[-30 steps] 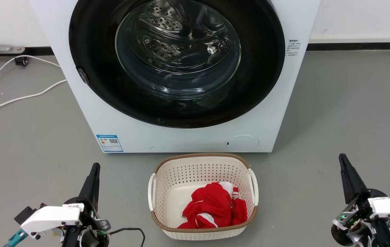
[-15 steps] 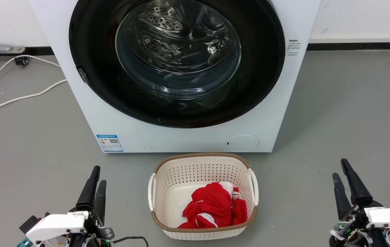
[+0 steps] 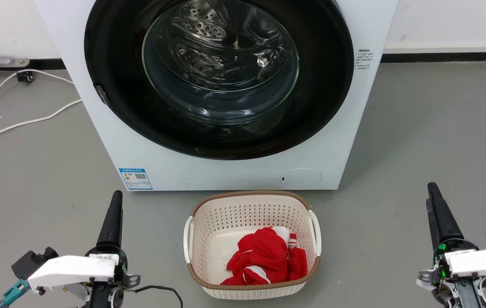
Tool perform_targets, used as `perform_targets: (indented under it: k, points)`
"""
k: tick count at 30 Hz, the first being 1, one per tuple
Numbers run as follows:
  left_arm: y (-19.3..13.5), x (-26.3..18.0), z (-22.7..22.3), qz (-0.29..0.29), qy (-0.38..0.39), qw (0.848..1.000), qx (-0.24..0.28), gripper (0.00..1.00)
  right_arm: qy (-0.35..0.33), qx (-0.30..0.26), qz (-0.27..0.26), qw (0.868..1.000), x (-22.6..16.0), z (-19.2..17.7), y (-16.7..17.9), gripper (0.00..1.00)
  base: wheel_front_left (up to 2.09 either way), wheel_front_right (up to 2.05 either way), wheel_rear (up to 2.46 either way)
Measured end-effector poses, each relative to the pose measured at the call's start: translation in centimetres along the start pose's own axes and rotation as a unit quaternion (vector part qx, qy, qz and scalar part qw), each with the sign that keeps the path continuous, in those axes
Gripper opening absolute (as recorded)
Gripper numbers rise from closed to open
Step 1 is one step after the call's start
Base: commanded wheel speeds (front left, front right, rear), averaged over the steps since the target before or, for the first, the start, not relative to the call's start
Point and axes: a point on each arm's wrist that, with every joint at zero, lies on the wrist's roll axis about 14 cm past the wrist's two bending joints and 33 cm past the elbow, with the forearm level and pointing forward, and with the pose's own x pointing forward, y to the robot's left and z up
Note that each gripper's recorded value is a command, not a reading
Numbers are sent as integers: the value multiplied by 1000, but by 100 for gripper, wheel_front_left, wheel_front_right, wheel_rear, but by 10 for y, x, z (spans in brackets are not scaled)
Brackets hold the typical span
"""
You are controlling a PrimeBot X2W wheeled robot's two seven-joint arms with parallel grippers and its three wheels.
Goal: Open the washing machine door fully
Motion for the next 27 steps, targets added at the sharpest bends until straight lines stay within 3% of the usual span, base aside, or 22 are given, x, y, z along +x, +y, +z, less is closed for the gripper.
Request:
perform_targets:
  k: [9, 27]
  points:
    - [-18, 3, 0, -28, -6, 995, 91, 100, 0, -130, 31, 991, -2, -3, 19, 100, 0, 0, 0]
    - [-36, 3, 3, -57, -26, 965, 256, 100, 2, -310, 58, 949, -9, -13, 29, 100, 0, 0, 0]
